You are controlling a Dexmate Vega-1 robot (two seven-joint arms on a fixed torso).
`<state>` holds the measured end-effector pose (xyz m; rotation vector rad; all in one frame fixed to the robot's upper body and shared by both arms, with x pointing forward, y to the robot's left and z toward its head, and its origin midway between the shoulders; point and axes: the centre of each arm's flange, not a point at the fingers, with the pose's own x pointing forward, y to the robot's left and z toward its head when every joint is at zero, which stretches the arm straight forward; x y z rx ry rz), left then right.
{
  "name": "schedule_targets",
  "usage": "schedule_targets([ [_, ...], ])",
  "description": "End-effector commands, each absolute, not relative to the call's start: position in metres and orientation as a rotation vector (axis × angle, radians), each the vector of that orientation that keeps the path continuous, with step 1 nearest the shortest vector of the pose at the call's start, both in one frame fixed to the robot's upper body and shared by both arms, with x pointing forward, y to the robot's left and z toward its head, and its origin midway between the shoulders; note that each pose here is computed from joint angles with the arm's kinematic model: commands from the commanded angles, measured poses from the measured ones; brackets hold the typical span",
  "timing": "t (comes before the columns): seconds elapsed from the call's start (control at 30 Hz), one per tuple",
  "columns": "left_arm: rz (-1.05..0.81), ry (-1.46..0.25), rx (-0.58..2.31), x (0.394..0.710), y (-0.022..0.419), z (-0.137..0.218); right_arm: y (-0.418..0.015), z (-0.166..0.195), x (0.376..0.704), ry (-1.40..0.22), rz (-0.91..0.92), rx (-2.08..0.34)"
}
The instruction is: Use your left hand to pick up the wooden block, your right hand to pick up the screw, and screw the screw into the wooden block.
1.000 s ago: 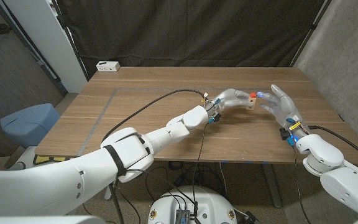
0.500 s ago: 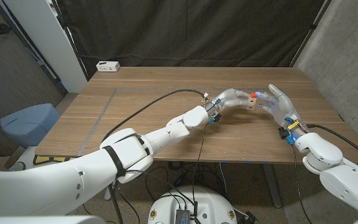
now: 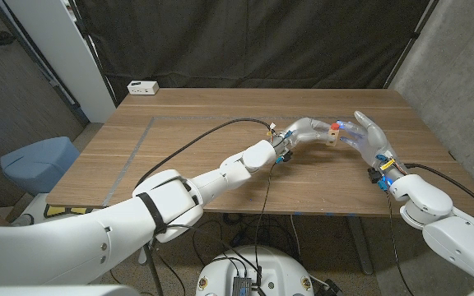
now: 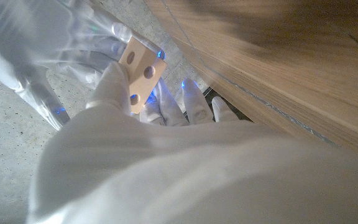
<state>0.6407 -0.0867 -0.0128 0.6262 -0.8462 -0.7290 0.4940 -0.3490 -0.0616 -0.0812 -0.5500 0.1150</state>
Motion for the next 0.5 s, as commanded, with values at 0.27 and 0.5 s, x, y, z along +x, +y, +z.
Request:
schedule_targets([
  [0.27,-0.727,-0.832,0.622,0.6443,-0.0864,-0.0117,-0.3484,-0.06,0.495,-0.547,0.105,-0.079],
  [0.5,-0.725,-0.826,0.624,0.6456,-0.0869,-0.0111,-0.349,-0.0607,0.4966,-0.545,0.105,-0.074],
])
